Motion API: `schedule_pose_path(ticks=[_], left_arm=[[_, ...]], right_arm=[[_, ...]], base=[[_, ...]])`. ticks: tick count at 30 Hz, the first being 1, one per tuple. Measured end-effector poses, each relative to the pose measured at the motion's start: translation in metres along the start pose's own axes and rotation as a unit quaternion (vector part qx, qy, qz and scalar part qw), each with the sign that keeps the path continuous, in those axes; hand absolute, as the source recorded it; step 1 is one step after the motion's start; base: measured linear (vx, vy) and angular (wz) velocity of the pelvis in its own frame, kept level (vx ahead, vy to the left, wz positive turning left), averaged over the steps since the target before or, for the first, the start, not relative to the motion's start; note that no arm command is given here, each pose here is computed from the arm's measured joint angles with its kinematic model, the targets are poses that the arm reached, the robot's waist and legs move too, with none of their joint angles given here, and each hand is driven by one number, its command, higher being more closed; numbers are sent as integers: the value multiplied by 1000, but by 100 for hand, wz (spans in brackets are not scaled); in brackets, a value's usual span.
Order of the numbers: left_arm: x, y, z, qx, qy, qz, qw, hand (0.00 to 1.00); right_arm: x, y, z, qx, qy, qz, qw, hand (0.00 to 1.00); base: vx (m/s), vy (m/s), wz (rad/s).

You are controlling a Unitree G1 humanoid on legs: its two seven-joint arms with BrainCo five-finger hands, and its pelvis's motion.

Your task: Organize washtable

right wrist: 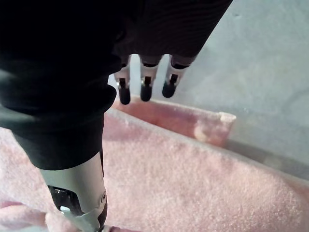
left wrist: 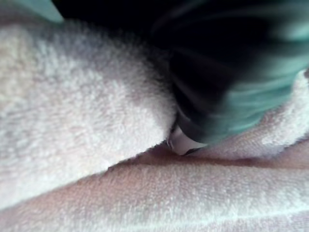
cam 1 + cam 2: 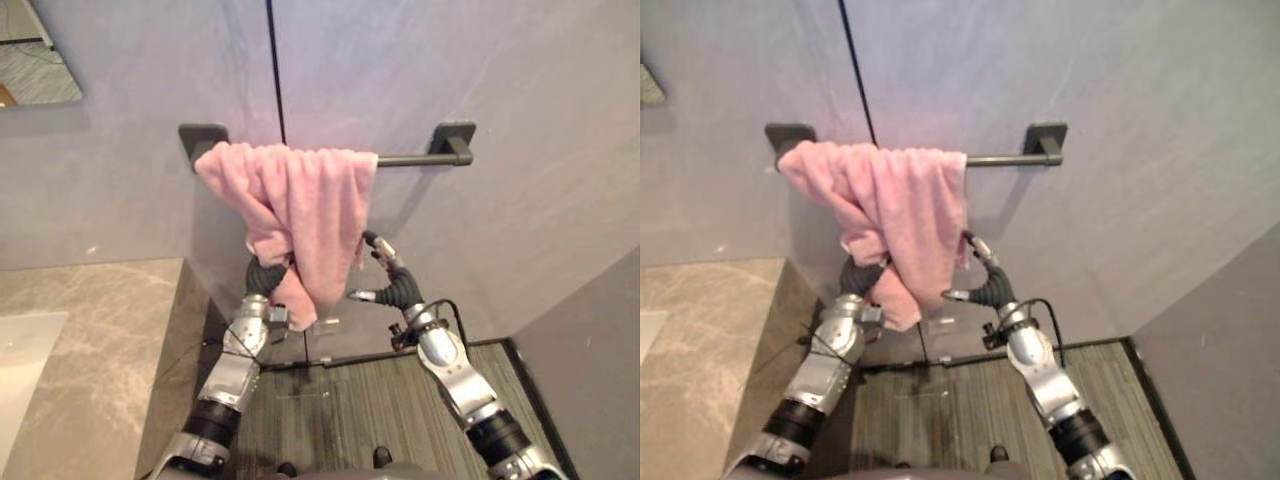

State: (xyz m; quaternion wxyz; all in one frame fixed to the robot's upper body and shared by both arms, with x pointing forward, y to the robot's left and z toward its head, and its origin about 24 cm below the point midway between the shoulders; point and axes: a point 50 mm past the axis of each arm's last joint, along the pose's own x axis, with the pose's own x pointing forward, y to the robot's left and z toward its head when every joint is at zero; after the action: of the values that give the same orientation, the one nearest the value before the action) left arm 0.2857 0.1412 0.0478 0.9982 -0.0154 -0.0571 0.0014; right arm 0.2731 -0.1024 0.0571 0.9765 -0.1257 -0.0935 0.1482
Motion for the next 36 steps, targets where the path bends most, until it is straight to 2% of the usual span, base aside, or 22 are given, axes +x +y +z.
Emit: schedule_pose_path(ticks=[5,14,19,25,36], left_arm=[[0,-11,5,-13,-9,-23,1000,100],[4,-17,15,-37,-28,-25,999,100],[6,-20,22,-45,-41,-20,998,100],[6,-22,29,-55,-56,-21,997,100],[3,-21,27,-64,-53,-13,996,100]], right_arm=[[9,-1,1,-1,2,-14,1000,0],[25,3,-2,8,22,-44,999,0],[30,-6,0,17,21,-85,996,0],[23,-22,2,35,16,-150,988,0],[8,-27,-6,44,28,-175,983,0]], base=[[-40,-40,15],[-40,-30,6],[-7,-6,0],[-28,-20,0],[-17,-10,-1]])
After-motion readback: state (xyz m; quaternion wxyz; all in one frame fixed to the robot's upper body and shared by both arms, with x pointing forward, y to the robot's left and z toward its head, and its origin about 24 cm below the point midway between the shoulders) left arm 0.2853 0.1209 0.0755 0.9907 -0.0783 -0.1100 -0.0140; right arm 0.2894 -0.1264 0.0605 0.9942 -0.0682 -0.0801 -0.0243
